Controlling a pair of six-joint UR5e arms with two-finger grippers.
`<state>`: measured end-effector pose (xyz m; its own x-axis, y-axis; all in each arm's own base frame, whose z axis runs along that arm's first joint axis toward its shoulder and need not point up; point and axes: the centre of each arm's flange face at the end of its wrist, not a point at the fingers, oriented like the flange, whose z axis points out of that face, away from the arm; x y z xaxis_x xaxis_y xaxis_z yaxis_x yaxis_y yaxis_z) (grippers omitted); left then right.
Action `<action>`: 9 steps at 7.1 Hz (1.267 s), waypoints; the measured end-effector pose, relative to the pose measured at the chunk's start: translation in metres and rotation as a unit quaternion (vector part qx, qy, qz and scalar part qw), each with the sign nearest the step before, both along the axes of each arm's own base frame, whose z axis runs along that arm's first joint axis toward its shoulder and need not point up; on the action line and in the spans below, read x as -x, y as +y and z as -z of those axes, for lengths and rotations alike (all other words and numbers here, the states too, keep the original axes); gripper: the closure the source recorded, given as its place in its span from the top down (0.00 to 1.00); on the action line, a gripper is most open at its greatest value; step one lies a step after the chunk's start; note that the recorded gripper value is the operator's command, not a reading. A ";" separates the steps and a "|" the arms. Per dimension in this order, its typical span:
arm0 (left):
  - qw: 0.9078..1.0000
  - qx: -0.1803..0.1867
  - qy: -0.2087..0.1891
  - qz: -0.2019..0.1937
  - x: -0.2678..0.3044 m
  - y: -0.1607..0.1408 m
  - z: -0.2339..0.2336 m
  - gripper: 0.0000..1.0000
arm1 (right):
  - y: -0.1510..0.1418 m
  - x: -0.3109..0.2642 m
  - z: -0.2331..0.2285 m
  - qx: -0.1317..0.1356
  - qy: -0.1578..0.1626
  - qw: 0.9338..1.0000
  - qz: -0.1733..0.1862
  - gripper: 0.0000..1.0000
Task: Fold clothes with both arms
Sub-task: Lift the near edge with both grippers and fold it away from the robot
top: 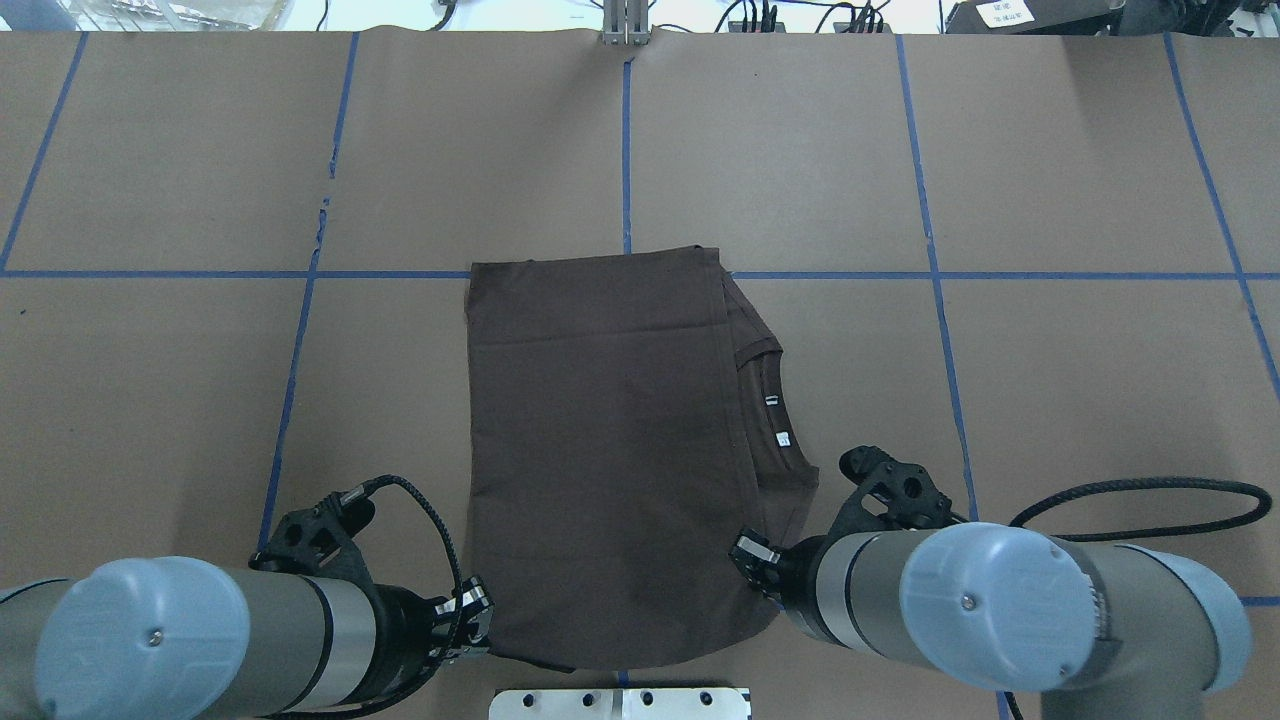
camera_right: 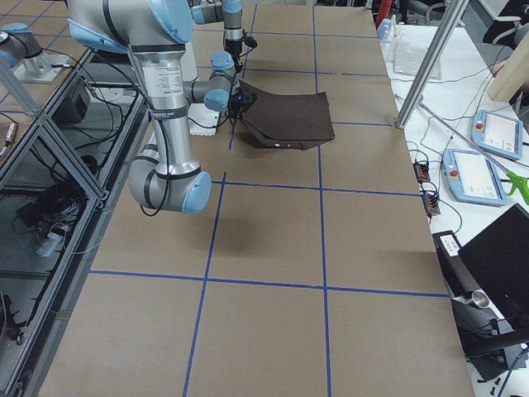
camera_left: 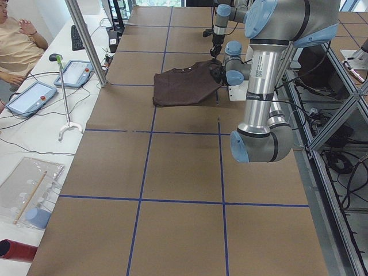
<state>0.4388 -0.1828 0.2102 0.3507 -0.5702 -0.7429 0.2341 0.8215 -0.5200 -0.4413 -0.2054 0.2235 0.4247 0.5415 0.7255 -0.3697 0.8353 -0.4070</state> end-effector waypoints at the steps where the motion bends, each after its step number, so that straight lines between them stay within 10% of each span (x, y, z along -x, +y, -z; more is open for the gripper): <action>1: 1.000 0.004 0.008 0.000 0.016 0.005 0.014 0.00 | 0.004 -0.023 0.022 0.004 0.001 1.000 -0.002 0.00; 9: 0.986 -0.126 -0.070 0.078 -0.007 -0.164 -0.013 0.00 | -0.176 0.040 0.008 -0.050 0.059 0.994 -0.083 0.00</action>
<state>0.4454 -0.3471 0.2227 0.3826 -0.4288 -0.8184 0.4229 0.8688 -0.2575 -0.4811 -0.3818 0.2152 0.4204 0.5394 0.7296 -0.5467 0.7924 -0.2708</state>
